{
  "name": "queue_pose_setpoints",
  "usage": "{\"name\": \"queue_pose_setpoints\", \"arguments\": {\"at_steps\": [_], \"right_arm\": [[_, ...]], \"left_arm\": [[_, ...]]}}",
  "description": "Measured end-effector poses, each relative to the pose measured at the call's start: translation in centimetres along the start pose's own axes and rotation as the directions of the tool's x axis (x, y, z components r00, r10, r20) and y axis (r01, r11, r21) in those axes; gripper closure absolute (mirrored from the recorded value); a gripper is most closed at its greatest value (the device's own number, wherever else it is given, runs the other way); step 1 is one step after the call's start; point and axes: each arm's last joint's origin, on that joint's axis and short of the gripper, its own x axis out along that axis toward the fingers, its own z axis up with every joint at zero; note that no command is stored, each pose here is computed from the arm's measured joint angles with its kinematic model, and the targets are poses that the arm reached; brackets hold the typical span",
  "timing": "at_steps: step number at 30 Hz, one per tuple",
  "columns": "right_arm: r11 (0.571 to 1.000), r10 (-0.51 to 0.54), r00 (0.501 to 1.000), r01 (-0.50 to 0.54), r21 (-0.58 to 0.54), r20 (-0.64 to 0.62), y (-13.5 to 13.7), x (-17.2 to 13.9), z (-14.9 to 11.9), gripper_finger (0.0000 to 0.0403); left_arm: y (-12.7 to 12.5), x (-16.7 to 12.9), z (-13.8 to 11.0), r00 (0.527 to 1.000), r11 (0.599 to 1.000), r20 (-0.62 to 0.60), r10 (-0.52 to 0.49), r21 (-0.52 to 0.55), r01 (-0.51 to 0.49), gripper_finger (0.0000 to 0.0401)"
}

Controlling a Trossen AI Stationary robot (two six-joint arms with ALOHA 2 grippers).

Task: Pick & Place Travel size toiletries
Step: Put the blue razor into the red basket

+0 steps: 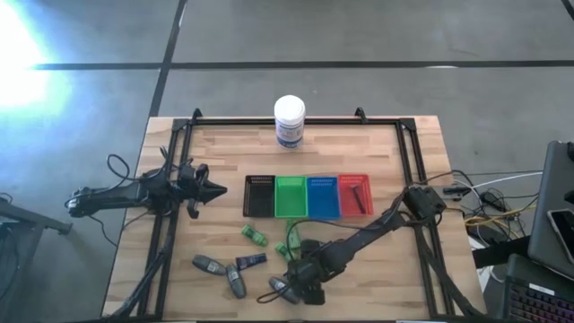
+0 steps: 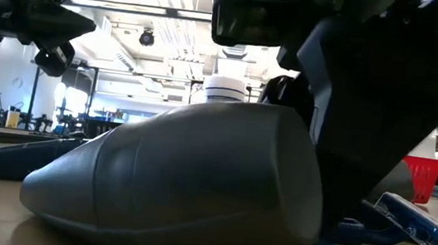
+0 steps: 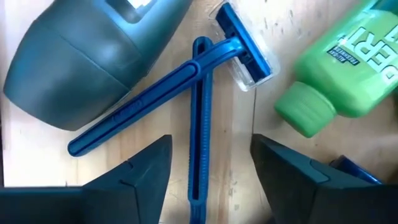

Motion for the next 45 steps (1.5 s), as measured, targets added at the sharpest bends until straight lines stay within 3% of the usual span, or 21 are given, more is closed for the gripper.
{"name": "queue_pose_setpoints", "arguments": {"at_steps": [16,18,21,26,30,35,41,45], "right_arm": [[0.988,-0.144,0.99,0.144,-0.051,0.01,1.2,1.1,-1.5,0.0354],[0.991,-0.132,0.991,0.132,-0.01,0.002,1.2,0.9,-1.5,0.0368],[0.984,-0.112,0.994,0.112,0.14,-0.008,0.7,0.0,-1.2,0.0379],[0.941,-0.116,0.993,0.112,0.319,-0.006,-0.1,-2.1,-0.9,0.0377],[0.91,-0.012,1.0,0.021,0.414,-0.026,-0.5,-3.9,-0.4,0.0375],[0.839,0.131,0.984,-0.044,0.543,-0.122,-0.8,-4.4,-0.4,0.0375],[0.789,-0.019,0.993,0.086,0.609,-0.116,-1.6,-6.9,-1.0,0.0374],[0.706,-0.169,0.983,0.169,0.688,-0.068,-2.2,-10.8,-1.9,0.0374]], "left_arm": [[0.0,0.0,0.0,1.0,1.0,0.0,0.0,0.0,0.0,0.0375],[0.0,0.0,0.0,1.0,1.0,0.0,0.0,0.0,0.0,0.0375],[0.0,0.0,0.0,1.0,1.0,0.0,0.0,0.0,0.0,0.0375],[0.0,0.0,0.0,1.0,1.0,0.0,0.0,0.0,0.0,0.0375],[0.0,0.0,0.0,1.0,1.0,-0.002,0.0,0.0,0.0,0.0375],[0.0,0.0,0.0,1.0,1.0,-0.003,0.001,0.0,-0.001,0.0375],[0.0,0.0,0.0,1.0,1.0,-0.004,0.002,0.0,-0.002,0.0375],[0.0,0.0,-0.1,1.0,1.0,-0.007,0.003,0.0,-0.003,0.0375]]}}
